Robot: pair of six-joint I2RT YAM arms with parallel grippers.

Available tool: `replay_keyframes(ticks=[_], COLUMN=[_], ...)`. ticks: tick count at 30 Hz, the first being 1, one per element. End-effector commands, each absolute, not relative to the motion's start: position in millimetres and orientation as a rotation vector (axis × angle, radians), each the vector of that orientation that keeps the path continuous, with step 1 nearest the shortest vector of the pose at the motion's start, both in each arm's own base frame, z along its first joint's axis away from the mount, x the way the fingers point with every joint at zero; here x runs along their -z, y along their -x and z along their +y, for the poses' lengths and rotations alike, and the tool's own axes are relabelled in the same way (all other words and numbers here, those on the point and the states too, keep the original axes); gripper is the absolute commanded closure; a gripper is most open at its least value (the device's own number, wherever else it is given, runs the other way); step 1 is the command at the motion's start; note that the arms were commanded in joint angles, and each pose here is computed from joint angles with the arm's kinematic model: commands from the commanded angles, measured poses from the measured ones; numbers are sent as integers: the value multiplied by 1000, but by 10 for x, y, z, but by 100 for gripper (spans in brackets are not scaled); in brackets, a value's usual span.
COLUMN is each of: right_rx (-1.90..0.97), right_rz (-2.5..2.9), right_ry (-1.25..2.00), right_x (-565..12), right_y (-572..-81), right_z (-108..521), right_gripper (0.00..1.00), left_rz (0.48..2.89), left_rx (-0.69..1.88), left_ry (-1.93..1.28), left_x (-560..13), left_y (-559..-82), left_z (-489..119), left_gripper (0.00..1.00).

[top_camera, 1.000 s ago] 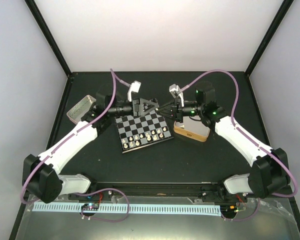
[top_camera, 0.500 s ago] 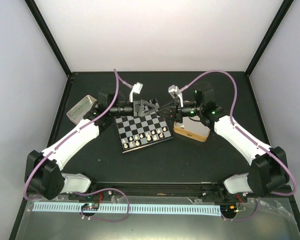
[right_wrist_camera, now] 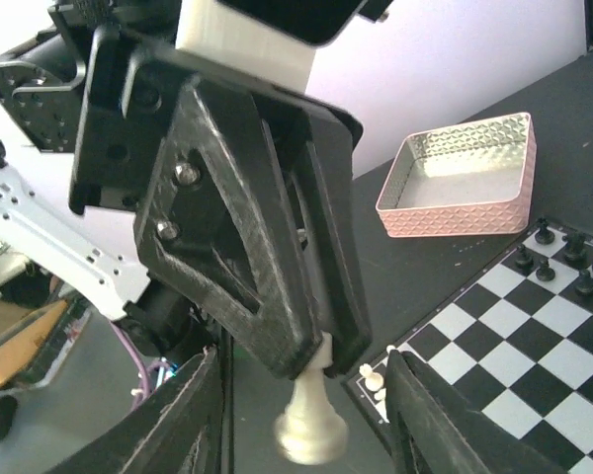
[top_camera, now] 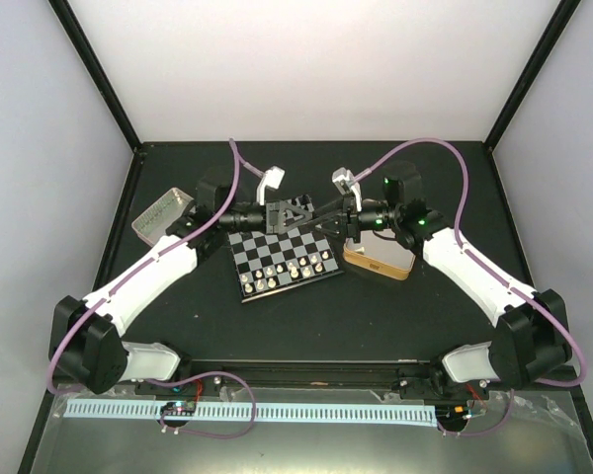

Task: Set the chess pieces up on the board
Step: Place the chess piece on the chessboard.

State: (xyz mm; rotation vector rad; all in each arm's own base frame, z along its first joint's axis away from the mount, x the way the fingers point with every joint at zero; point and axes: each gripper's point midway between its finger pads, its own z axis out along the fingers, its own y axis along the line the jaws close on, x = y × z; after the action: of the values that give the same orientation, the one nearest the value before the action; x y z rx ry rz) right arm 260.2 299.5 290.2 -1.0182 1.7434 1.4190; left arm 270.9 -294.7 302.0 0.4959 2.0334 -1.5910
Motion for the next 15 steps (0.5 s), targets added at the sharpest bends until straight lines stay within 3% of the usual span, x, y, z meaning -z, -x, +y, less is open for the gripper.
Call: replay_keyframes(ticks=[1, 6, 15], right_rx=[-1355, -1265, -925], right_rz=[1738, 1799, 1959], right_ry=[1006, 912, 443], right_x=[-2978, -2880, -2693], right_y=[-2653, -2810, -3496], right_z=[2987, 2928, 2570], right_gripper=[47, 36, 35], left_rz=[2019, 2078, 2228], left_rx=[1401, 1061, 626], left_ry=[-461, -336, -347], left_x=[-3093, -2789, -2149], left_y=[-2808, -3000, -2905], left_z=[-2822, -2480, -2218], left_gripper=[98, 98, 99])
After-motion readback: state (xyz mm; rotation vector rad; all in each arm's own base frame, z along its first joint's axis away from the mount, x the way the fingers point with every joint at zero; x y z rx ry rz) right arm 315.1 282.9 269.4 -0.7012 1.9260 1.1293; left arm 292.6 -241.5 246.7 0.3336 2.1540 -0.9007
